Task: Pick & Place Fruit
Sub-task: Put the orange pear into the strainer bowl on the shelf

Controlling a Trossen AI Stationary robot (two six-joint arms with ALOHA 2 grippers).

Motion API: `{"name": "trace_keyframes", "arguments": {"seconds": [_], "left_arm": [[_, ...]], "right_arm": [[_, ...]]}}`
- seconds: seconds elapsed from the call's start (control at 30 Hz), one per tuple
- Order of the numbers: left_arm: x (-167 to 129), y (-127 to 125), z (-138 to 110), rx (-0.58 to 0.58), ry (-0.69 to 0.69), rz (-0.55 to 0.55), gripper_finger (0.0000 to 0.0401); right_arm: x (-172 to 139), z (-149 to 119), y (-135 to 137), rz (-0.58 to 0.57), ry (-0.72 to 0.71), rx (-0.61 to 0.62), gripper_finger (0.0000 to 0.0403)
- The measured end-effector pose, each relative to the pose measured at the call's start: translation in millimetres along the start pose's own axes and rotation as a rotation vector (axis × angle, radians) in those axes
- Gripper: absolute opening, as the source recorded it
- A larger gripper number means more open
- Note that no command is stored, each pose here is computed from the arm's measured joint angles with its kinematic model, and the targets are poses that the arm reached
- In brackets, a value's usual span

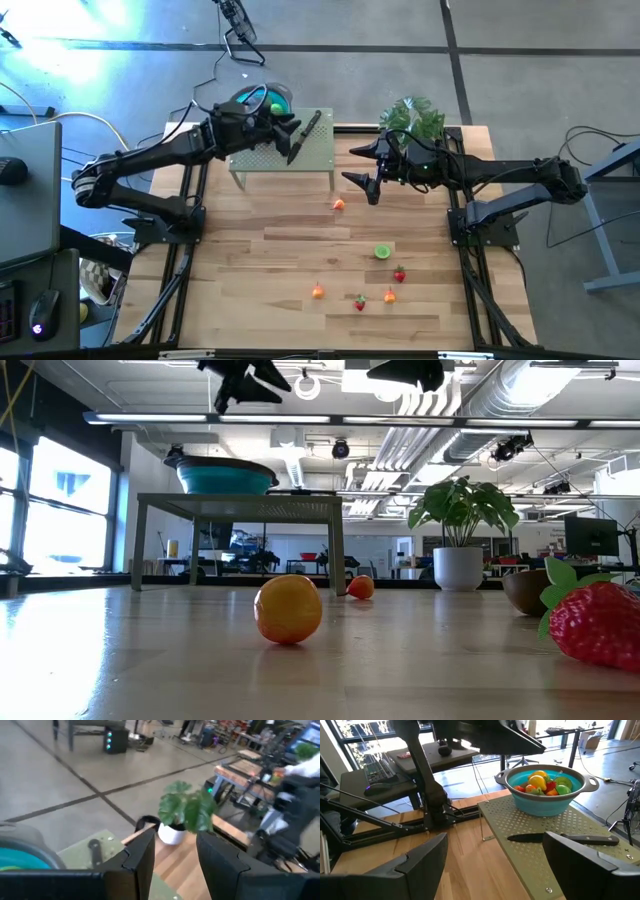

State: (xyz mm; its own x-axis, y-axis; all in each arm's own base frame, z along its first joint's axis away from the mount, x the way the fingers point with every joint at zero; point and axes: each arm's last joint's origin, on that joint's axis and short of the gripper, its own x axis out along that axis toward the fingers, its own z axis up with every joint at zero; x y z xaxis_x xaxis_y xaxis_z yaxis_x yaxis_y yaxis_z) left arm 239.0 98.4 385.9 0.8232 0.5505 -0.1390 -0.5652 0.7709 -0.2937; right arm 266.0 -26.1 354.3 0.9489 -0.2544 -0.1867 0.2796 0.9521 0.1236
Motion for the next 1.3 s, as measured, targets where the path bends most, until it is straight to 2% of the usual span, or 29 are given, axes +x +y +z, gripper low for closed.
{"name": "trace_keyframes", "arguments": {"seconds": [0.3, 0.4, 0.5, 0.97, 1.13, 1.3], "left_arm": [[-14, -30, 0, 0.159, -0.090, -0.018, 0.0140], [-17, -38, 0, 0.126, -0.099, -0.077, 0.0140], [-19, -45, 2, 0.141, -0.124, -0.140, 0.0140], [-25, -46, 5, 0.141, -0.126, -0.226, 0.0140], [-29, -45, -8, 0.138, -0.120, -0.246, 0.0140], [-49, -49, -22, 0.128, -0.142, -0.316, 0.0140]], "right_arm": [[0, 0, 0, 0.000, 0.000, 0.000, 0.0318], [0, 0, 0, 0.000, 0.001, 0.000, 0.0318], [0, 0, 0, 0.000, 0.001, 0.000, 0.0318], [0, 0, 0, -0.001, 0.002, 0.000, 0.0318], [0, 0, 0, -0.001, 0.003, 0.000, 0.0318], [0, 0, 0, -0.001, 0.003, 0.000, 0.0318]]}}
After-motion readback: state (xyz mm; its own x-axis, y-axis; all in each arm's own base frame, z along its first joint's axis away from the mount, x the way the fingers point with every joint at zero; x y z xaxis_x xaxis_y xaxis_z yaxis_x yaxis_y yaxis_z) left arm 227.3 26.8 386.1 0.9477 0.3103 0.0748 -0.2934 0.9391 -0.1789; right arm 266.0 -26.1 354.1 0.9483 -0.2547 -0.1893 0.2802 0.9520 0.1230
